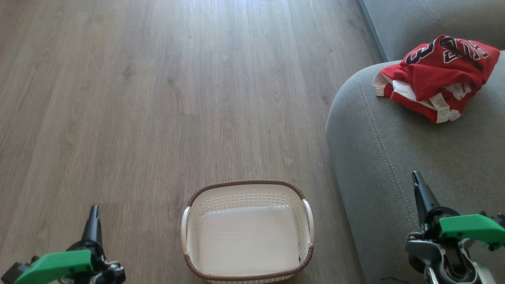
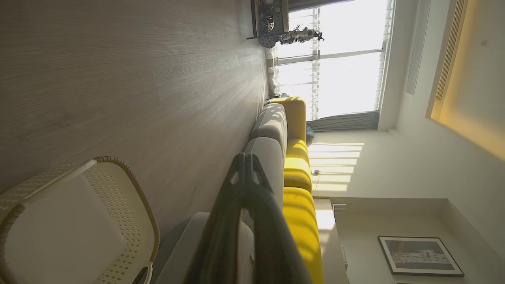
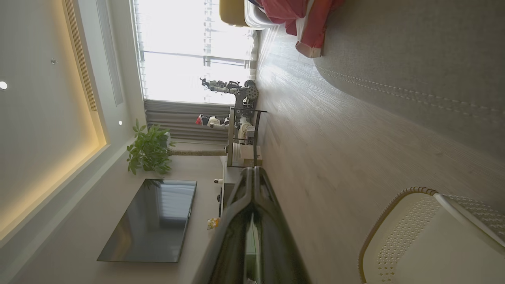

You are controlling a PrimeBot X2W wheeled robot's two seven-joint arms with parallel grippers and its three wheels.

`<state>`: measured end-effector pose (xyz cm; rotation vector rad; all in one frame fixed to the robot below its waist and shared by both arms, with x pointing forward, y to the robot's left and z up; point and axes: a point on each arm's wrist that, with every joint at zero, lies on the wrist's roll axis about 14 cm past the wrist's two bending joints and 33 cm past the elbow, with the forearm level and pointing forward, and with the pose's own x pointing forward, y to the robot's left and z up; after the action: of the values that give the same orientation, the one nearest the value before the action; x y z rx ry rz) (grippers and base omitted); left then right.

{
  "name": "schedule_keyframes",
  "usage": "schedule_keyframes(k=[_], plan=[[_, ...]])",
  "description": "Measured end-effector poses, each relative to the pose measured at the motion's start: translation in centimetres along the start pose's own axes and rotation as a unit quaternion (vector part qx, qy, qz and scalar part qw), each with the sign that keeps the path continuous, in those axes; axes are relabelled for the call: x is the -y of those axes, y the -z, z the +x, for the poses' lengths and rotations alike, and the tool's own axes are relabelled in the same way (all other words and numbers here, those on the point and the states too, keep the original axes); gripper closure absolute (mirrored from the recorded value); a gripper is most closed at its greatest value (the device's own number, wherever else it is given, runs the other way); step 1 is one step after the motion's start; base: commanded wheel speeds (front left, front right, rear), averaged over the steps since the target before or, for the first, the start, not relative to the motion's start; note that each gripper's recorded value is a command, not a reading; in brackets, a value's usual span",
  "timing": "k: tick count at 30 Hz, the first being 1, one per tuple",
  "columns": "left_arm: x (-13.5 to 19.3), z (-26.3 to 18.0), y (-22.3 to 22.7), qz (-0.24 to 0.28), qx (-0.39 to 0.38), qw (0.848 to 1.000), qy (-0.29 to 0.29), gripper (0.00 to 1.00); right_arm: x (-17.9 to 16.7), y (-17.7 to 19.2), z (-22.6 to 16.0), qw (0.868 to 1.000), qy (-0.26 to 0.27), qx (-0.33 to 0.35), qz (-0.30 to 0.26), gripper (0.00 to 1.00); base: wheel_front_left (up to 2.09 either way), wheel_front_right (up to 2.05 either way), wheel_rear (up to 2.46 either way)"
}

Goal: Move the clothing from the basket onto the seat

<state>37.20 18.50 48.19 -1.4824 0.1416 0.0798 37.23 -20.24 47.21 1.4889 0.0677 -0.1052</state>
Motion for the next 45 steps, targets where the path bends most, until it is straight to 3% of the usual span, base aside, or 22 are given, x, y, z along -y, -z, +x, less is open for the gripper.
schedule_keyframes(k=[9,45], plan=[[0.98,0.34,-0.24,-0.046,0.003,0.999,0.023,1.00,-0.75,-0.29,0.36,0.999,-0.012,0.000,0.047,1.00,0.00,0.00,0.00],[0.99,0.33,-0.48,-0.047,0.006,0.999,0.023,1.00,-0.82,-0.24,0.39,0.999,-0.013,-0.002,0.048,1.00,0.00,0.00,0.00]])
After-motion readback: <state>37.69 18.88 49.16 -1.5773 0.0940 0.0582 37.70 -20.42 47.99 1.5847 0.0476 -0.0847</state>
